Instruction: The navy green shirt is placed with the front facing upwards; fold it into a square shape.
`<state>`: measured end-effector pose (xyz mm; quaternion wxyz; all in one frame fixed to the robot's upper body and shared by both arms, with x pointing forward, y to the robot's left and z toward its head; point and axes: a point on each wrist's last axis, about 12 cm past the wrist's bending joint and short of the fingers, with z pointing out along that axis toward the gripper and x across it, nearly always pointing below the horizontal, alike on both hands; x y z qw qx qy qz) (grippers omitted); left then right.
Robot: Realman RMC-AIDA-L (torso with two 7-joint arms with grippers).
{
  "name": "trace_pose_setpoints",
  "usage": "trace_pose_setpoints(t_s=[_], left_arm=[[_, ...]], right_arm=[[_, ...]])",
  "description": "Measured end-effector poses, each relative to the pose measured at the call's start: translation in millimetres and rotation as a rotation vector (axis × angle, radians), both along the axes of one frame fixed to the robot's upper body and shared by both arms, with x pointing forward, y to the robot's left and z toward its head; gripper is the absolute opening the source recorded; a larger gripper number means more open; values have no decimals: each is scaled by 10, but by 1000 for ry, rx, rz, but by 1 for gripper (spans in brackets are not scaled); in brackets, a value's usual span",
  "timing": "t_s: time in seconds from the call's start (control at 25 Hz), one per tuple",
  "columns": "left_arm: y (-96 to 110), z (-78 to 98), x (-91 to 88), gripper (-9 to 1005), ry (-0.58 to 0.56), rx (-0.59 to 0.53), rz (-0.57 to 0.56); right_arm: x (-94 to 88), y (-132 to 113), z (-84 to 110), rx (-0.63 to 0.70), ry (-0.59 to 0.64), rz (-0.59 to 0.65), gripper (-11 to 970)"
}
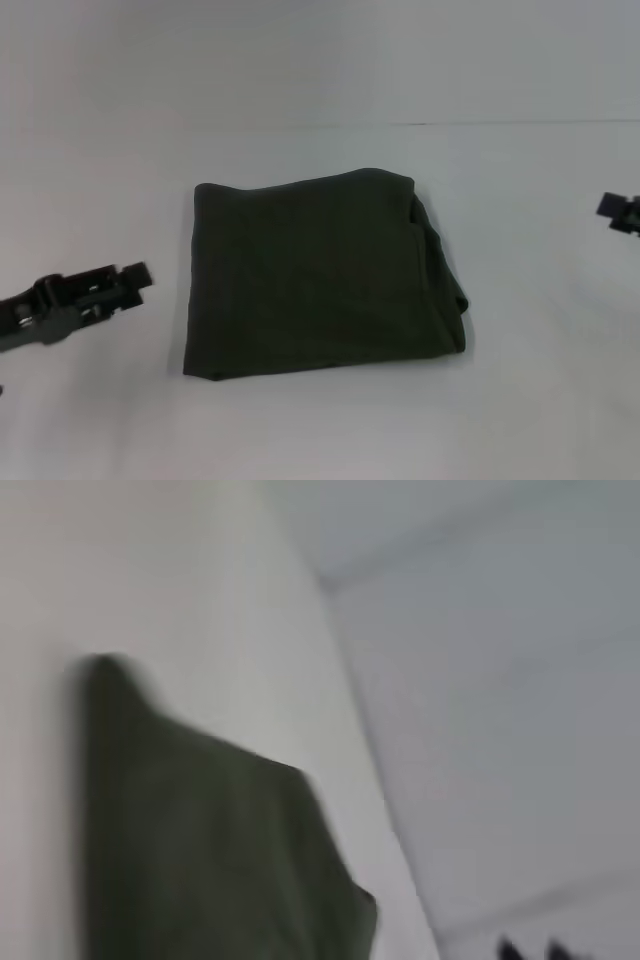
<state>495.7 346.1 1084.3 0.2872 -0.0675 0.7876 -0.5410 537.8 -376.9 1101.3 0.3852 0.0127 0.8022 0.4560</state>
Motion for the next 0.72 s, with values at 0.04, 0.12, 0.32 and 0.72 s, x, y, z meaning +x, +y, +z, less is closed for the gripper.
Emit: trace_pose_setpoints(t_s=[0.04,0.12,0.32,0.72], left_arm=[[-36,48,51,338,-36,20,-43],[-117,169,226,446,-102,92,-142],[-229,446,643,667,-226,296,-299],[-477,607,910,931,-430,533,-470]], right_arm=[[32,41,12,-19,-13,26,725],[124,133,38,-59,-25,71,746],[389,404,177,-236,-93,245,799],[386,1071,170,-381,-277,544,936]])
